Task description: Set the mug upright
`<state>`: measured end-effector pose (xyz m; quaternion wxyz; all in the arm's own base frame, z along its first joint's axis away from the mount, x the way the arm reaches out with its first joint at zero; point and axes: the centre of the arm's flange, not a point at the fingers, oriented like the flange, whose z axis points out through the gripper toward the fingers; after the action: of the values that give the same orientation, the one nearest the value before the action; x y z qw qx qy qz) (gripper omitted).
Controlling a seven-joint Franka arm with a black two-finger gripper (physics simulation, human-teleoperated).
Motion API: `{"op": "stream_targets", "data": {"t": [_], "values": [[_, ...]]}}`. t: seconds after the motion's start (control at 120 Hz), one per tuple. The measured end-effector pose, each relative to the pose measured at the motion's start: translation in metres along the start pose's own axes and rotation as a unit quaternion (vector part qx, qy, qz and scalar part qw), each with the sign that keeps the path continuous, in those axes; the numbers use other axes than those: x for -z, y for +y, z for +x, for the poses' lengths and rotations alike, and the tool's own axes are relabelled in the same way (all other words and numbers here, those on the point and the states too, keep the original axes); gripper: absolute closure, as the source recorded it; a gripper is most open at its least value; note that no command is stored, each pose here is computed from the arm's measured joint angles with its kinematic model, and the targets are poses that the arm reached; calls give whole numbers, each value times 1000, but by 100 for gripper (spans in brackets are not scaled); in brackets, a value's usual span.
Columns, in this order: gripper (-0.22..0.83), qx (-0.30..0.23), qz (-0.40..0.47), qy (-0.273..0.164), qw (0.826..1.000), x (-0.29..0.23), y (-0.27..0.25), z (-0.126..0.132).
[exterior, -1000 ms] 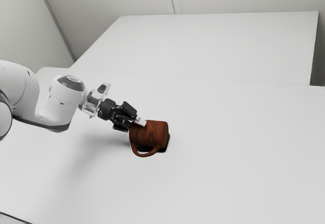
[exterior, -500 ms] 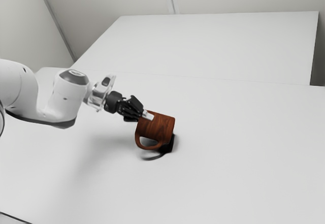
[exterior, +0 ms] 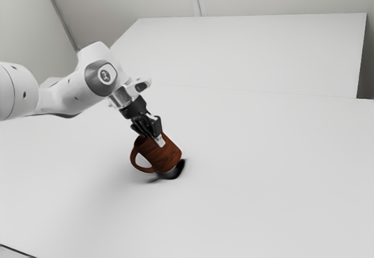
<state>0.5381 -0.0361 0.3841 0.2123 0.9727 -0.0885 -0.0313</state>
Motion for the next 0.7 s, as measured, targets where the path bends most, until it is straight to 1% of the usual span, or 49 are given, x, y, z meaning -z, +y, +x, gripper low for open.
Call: {"op": "stream_targets", "data": {"t": [0.133,0.325,0.467,0.7], "values": [[79,27,54,-18,998,-5,10,2],[79,59,136,-31,989,-15,24,9],[79,84,173,-34,981,-24,39,12],[79,145,214,-40,965,-35,33,11]]}}
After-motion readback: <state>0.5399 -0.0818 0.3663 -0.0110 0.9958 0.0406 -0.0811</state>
